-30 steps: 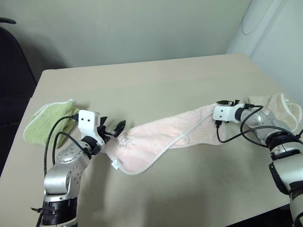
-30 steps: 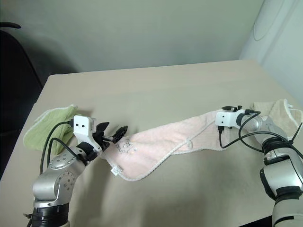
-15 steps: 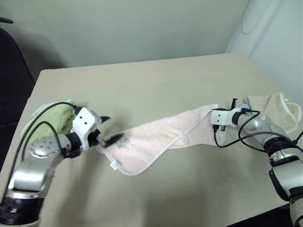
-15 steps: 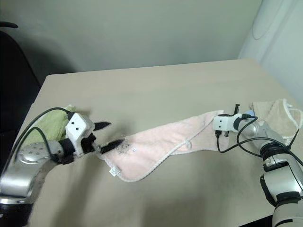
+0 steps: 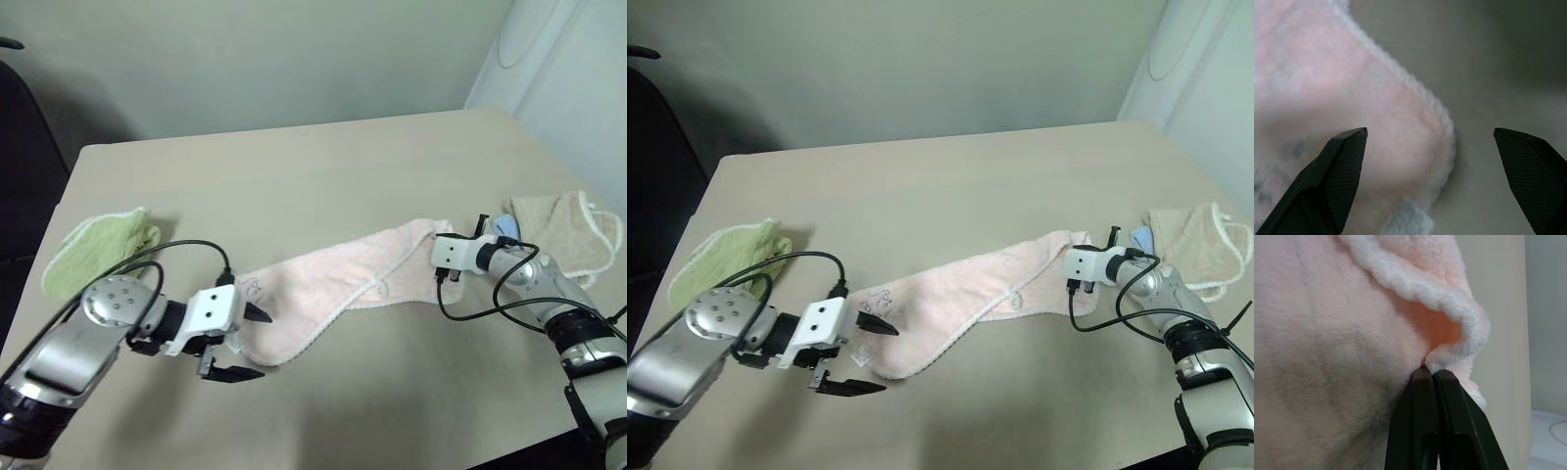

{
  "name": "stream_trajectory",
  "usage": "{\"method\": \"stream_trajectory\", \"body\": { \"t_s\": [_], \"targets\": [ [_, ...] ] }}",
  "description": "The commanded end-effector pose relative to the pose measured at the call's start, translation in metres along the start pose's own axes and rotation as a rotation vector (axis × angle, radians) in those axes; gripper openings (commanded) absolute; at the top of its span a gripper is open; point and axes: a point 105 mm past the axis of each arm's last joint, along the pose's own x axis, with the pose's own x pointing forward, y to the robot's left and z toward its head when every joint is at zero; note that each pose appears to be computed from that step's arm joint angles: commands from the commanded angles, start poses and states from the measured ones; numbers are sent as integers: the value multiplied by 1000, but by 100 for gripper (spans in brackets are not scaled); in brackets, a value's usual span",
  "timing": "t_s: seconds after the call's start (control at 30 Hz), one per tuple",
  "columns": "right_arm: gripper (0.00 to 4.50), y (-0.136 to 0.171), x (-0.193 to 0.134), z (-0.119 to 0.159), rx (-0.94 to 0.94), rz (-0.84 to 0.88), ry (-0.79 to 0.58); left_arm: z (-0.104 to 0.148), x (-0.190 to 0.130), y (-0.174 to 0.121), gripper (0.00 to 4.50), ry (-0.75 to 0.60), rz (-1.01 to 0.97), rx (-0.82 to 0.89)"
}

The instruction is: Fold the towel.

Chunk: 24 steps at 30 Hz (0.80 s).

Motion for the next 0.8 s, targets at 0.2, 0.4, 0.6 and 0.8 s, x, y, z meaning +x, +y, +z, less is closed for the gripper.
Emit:
{"method": "stream_trajectory", "body": {
  "t_s": [0.2,0.4,0.6,0.8],
  "targets": [
    [0,-11,-19,10,56,-48,-3,-21,27,-7,389,94,-49,41],
    [0,-12,-22,16,70,-53,-8,-33,33,2,180,122,12,44],
    [0,-15,-24,12,70,-56,7,-26,30,-4,4,65,0,16],
    [0,-26,-25,10,76,-73,7,2,16,2,4,-89,51,-36]
  ]
}}
